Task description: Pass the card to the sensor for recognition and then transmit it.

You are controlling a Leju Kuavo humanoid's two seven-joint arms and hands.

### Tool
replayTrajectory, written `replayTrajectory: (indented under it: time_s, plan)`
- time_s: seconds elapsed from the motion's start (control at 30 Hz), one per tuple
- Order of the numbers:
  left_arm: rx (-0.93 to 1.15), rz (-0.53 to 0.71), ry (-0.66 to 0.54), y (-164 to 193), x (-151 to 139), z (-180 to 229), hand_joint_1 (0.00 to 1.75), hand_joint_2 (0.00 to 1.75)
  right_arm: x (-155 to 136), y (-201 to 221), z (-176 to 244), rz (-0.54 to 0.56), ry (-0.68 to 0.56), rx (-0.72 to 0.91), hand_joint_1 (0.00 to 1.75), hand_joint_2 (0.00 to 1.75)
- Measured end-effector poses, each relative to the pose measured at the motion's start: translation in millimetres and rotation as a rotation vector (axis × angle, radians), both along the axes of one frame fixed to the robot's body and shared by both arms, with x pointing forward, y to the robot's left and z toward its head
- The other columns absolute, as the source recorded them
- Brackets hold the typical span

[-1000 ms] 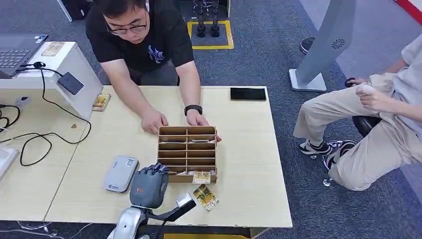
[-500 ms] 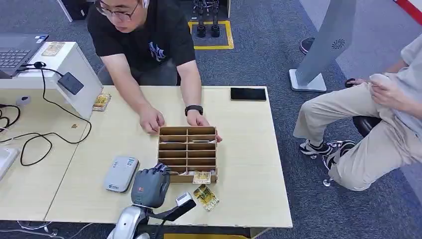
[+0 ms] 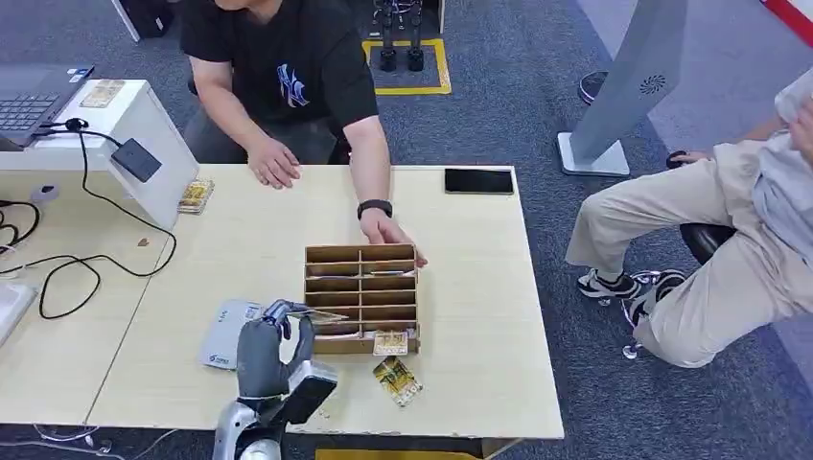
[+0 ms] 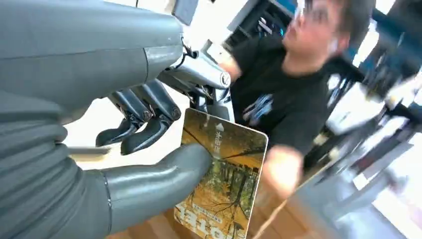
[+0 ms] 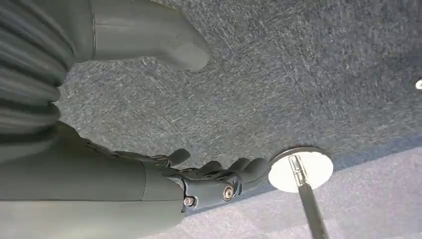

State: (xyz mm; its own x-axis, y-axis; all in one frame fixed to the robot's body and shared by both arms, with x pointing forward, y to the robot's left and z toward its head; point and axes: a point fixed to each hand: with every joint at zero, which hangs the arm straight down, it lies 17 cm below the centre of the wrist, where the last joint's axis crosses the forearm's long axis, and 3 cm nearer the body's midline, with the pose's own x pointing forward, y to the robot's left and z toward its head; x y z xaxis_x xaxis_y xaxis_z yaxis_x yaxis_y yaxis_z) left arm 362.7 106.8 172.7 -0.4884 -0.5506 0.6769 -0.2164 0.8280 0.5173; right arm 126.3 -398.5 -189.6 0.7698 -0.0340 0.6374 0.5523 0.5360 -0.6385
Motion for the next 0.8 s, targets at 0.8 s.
replayTrajectory:
  time_s: [0.8]
  plan:
    - [-0.315,0.060,-0.476,70.9,-17.4,179.0,1.75,1.75,0.4,1.9,2.6,0.040,0.019,-0.023,0.00,1.75]
